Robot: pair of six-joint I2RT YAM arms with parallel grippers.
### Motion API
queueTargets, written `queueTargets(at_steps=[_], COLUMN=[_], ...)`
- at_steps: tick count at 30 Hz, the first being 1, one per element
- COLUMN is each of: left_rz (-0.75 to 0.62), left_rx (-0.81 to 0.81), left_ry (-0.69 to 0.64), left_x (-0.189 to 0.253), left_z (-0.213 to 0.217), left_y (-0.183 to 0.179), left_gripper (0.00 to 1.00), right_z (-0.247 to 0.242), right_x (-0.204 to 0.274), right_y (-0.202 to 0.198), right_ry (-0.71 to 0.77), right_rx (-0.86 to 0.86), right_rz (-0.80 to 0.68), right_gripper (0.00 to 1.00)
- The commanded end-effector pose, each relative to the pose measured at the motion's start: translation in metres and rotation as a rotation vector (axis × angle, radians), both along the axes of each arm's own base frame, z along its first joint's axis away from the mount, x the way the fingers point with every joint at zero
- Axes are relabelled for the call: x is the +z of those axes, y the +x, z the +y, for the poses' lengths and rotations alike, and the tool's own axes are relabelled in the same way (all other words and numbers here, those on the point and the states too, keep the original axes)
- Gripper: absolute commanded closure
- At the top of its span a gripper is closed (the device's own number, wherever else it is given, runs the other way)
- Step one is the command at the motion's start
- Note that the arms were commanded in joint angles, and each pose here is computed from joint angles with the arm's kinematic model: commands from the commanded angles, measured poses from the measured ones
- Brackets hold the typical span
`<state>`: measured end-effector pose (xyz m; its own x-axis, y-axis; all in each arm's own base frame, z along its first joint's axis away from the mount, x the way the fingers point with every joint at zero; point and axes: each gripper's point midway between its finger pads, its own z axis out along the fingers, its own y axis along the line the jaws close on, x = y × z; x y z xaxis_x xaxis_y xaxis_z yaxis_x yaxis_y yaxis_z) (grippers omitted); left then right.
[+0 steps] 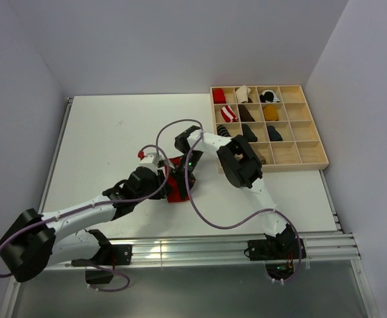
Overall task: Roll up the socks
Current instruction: Roll the sock at the center of the board.
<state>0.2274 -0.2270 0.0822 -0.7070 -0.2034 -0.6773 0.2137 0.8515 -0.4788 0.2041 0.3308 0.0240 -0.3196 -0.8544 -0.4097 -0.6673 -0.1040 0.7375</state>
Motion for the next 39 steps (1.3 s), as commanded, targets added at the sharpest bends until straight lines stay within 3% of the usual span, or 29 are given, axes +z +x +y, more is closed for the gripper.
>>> queueTargets(at_steps=[1, 15, 28, 36, 39], left_rz=[-0.105, -0.085, 0.003, 0.077, 0.114], left_rx=[-0.095, -0.249, -0.209, -0.124, -0.114], left_ry=[-0.002, 0.009, 0.081, 0.139, 0.162], left_x=[0.019, -0.015, -0.038, -0.057, -0.065], left_z=[-0.024, -0.042, -0.032, -0.02, -0.017], left_y=[0.012, -0.005, -0.01, -0.009, -0.011], left_gripper=[0.63, 0.6, 0.61, 0.69, 0.79], right_z=[-0.005, -0.004, -0.007, -0.009, -0.009], right_x=[0.012, 0.007, 0.004, 0.001, 0.0], right_y=[-0.009, -0.005, 0.001, 0.004, 0.007], right_ry=[-0.049, -0.073, -0.1, -0.121, -0.121], right_rx=[-0.005, -0.027, -0.054, -0.074, -0.088], right_rz=[0.071, 0.088, 0.101, 0.094, 0.062], right_gripper=[0.81, 0.81, 0.82, 0.84, 0.83])
